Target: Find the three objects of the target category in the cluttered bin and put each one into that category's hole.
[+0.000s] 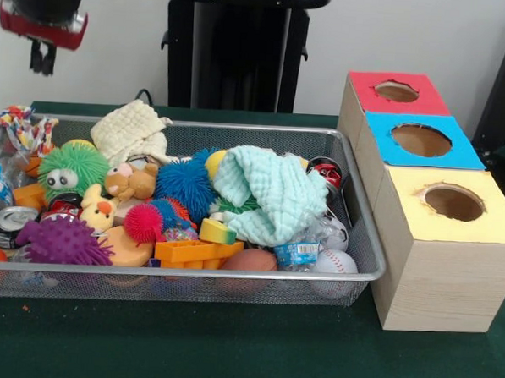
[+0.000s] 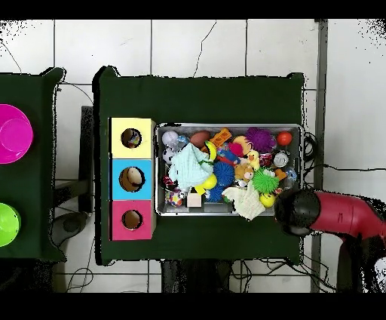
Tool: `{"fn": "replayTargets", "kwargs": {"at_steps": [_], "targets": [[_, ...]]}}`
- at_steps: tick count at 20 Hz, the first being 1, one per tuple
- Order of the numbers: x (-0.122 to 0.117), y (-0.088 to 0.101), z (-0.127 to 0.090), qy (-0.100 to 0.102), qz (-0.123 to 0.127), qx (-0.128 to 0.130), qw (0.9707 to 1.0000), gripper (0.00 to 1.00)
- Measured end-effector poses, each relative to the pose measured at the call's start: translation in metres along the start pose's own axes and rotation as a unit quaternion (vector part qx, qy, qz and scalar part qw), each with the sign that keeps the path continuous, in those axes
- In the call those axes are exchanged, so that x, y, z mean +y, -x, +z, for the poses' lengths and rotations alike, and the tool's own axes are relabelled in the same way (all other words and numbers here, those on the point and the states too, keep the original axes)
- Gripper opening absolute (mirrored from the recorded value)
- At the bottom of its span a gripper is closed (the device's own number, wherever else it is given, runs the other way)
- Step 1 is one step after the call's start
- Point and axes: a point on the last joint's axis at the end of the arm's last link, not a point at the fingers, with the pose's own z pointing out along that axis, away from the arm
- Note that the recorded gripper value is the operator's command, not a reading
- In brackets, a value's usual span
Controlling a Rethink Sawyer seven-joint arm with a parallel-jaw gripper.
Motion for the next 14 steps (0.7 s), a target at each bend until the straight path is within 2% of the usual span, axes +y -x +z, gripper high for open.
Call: {"fn": "replayTargets", "kwargs": {"at_steps": [1,3,5,7,9,10,13,14], "targets": [[0.0,-0.004,-0.02,0.016,0.016,0.023,0.9995,0.0],[0.0,-0.005,-0.031,0.025,0.025,0.034,0.9988,0.0],[0.0,-0.01,-0.064,0.051,0.045,0.058,0.996,0.0],[0.001,-0.009,-0.086,0.064,0.055,0.059,0.9946,0.0],[0.001,-0.006,-0.101,0.07,0.062,0.047,0.9944,0.0],[0.002,-0.002,-0.113,0.075,0.068,0.029,0.9944,1.0],[0.002,0.0,-0.116,0.075,0.068,0.024,0.9945,1.0],[0.002,0.003,-0.119,0.073,0.068,0.007,0.995,1.0]]}}
